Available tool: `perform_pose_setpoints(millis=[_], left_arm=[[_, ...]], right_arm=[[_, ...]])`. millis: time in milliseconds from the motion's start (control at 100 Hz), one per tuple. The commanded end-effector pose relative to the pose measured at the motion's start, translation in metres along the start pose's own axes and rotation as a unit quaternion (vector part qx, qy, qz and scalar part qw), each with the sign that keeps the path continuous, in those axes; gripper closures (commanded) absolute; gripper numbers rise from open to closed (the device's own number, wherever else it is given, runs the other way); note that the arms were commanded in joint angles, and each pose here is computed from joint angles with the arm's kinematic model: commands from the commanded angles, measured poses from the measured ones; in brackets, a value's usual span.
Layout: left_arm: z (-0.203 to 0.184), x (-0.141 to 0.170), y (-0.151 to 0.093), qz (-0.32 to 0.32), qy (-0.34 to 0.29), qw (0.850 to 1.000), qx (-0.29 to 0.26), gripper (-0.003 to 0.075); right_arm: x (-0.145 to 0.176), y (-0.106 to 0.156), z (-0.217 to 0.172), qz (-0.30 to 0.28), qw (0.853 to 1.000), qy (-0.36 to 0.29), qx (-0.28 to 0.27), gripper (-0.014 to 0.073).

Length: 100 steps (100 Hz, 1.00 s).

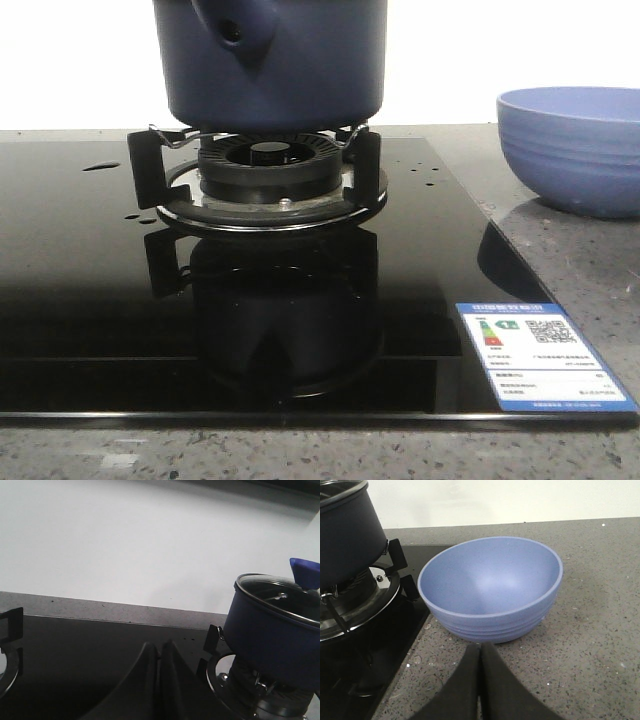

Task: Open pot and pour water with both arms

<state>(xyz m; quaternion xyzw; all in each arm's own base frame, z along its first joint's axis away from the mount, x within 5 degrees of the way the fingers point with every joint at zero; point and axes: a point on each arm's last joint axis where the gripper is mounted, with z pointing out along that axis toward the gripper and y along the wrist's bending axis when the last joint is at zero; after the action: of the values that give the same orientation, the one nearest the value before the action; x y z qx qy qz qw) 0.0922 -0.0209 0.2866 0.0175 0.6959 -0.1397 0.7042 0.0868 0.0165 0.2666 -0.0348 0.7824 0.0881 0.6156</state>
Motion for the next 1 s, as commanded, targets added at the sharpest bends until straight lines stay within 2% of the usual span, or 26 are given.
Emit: perform_pose_setpoints(millis=[0, 120, 200, 370, 490, 600, 730, 990], left_arm=[[0.0, -0.013, 0.001, 0.021, -0.039, 0.999, -0.01, 0.0739], [-0.004, -0.009, 0.001, 0.051, -0.047, 0.998, -0.01, 0.0739], [-0.01, -0.003, 0.004, 0.048, -0.052, 0.997, -0.021, 0.0739], [-0.028, 0.026, 0.014, 0.048, -0.032, 0.996, -0.065, 0.0739], [-0.039, 0.044, 0.019, 0.046, -0.042, 0.994, -0.089, 0.0739], [-0.045, 0.061, 0.022, 0.033, -0.06, 0.993, -0.097, 0.0739], [-0.043, 0.079, 0.026, 0.03, -0.042, 0.994, -0.1, 0.0739], [-0.043, 0.084, 0.026, 0.026, -0.015, 0.995, -0.098, 0.0739]], right_arm=[[-0.012, -0.003, -0.002, 0.006, 0.999, -0.034, 0.018, 0.0658], [-0.012, -0.003, -0.002, 0.006, 0.999, -0.034, 0.018, 0.0658], [-0.012, -0.003, -0.002, 0.006, 0.999, -0.034, 0.018, 0.0658], [-0.012, -0.003, -0.002, 0.006, 0.999, -0.034, 0.018, 0.0658], [-0.012, -0.003, -0.002, 0.006, 0.999, -0.034, 0.018, 0.0658], [-0.012, -0.003, -0.002, 0.006, 0.999, -0.034, 0.018, 0.0658], [-0.012, -0.003, -0.002, 0.006, 0.999, -0.033, 0.018, 0.0658], [-0.012, -0.003, -0.001, 0.006, 0.999, -0.032, 0.018, 0.0658]])
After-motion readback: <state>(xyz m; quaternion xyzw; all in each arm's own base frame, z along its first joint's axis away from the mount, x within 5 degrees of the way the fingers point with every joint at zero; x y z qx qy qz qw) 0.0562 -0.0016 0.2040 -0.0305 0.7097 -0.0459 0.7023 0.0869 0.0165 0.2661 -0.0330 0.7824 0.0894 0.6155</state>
